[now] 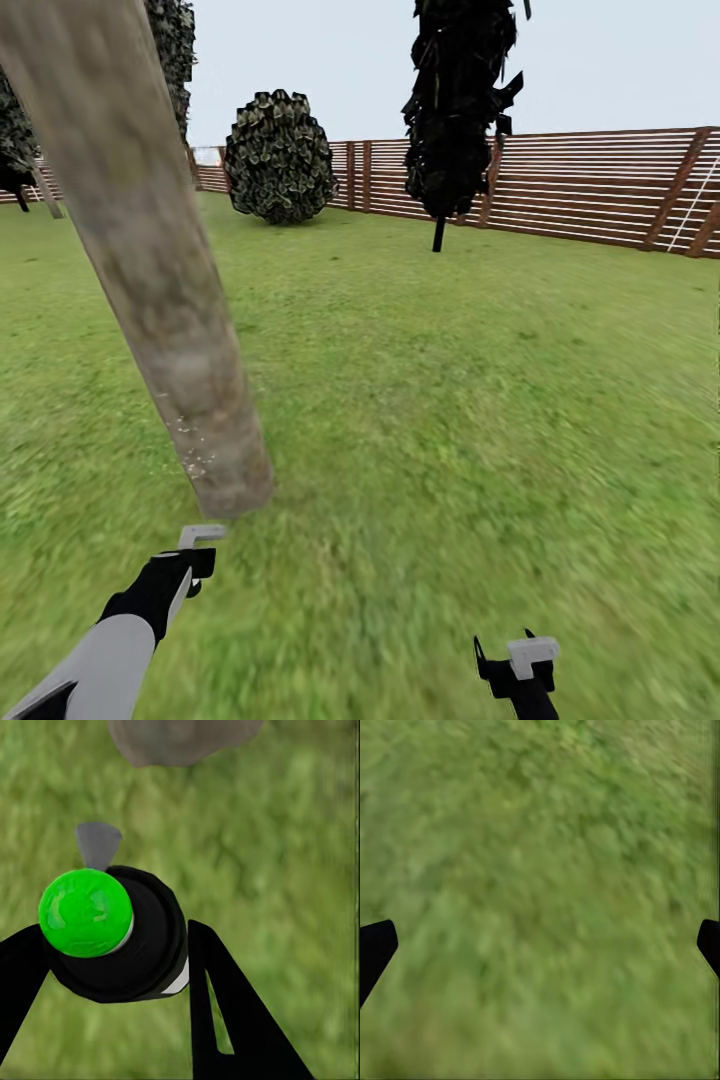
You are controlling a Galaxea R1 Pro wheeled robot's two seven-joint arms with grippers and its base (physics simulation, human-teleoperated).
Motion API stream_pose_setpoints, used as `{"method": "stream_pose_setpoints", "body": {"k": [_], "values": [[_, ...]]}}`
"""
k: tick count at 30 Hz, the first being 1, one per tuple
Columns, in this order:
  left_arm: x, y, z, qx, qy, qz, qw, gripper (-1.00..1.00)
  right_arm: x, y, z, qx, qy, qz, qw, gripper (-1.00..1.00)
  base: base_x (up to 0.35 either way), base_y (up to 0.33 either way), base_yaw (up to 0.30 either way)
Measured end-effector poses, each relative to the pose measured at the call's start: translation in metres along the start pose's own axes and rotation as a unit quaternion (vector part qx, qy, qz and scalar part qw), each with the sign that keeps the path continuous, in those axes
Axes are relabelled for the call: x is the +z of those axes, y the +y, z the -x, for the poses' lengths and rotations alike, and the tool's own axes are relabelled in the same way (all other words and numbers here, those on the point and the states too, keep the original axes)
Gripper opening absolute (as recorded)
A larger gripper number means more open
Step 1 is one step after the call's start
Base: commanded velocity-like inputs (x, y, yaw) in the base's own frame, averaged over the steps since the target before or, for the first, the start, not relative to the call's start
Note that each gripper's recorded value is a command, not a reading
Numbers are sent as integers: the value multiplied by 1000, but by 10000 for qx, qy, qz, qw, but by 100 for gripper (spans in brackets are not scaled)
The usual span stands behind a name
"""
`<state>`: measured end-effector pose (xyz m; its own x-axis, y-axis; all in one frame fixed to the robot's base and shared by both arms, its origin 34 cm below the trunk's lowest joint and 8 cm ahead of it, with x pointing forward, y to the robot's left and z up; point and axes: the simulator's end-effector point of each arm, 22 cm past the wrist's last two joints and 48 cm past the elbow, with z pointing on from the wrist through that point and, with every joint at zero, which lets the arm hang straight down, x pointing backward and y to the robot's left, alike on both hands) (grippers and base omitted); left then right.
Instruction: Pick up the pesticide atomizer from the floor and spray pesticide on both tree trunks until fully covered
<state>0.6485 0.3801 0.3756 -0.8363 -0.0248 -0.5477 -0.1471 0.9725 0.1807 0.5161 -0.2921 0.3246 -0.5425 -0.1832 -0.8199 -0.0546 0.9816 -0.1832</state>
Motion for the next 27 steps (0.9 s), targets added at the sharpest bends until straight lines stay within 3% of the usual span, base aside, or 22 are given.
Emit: {"method": "stream_pose_setpoints", "body": {"k": [21,27], "values": [[0,0,0,-1,1,2,10000,-100,0,1,0,5,0,4,10000,100,121,-259,249],[0,0,0,-1,0,4,10000,-100,0,0,0,-1,0,-1,10000,100,174,-243,64]]}}
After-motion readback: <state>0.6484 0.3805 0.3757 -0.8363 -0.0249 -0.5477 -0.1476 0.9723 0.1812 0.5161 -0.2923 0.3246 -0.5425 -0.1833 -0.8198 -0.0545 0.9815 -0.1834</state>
